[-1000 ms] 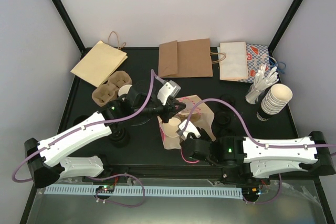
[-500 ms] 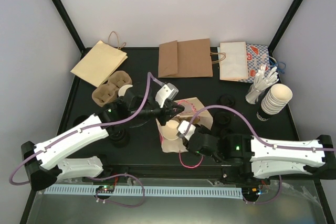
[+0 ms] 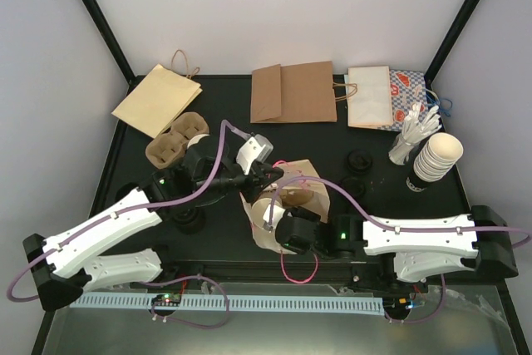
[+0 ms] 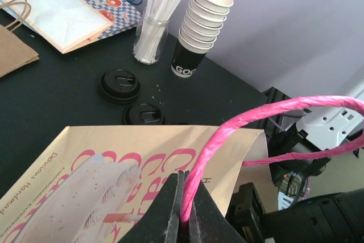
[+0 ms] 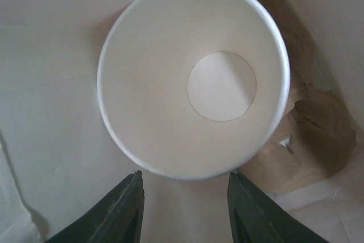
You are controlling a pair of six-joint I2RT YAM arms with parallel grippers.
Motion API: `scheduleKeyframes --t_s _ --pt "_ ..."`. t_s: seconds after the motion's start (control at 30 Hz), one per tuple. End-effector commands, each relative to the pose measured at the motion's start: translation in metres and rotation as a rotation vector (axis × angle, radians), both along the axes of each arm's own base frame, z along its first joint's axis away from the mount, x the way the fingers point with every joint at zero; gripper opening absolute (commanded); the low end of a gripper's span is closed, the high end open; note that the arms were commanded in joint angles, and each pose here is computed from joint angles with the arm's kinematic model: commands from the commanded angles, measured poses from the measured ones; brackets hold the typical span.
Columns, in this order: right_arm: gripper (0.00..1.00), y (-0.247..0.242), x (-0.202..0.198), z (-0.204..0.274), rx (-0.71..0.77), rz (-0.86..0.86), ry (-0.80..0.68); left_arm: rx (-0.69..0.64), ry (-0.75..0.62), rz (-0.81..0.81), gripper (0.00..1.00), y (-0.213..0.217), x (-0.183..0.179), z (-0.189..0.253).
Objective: Pack the takeout coffee
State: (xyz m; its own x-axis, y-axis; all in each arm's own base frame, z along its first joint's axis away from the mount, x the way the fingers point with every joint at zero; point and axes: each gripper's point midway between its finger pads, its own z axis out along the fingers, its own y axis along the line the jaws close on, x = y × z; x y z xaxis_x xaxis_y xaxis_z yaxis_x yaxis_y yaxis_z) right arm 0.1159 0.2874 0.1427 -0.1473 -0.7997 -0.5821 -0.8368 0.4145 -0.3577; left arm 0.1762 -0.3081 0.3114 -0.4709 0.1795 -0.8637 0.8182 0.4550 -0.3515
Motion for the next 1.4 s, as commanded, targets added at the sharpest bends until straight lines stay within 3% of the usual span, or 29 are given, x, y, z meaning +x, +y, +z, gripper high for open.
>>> scheduleKeyframes --t_s 0.0,0.27,0.6,1.0,1.37 --pt "0.44 0.005 0.004 0.016 0.074 -0.042 -0.006 -0.013 -0.039 -0.007 0.02 0.007 -0.003 0.003" --pt "0.45 0.008 0.016 0.028 0.287 -0.226 0.104 -0.028 -0.023 -0.054 0.02 0.004 -0.012 -0.005" --pt "0.42 0.005 0.035 0.035 0.435 -0.462 0.105 -0.104 0.011 -0.046 0.02 -0.003 -0.010 0.010" --pt "0.40 0.009 0.045 0.004 0.342 -0.531 0.059 -0.113 0.037 -0.035 0.02 -0.005 -0.008 0.009" --pt "0.02 0.018 0.039 0.015 0.369 -0.446 0.073 -0.083 0.036 -0.016 0.02 -0.003 -0.004 0.000"
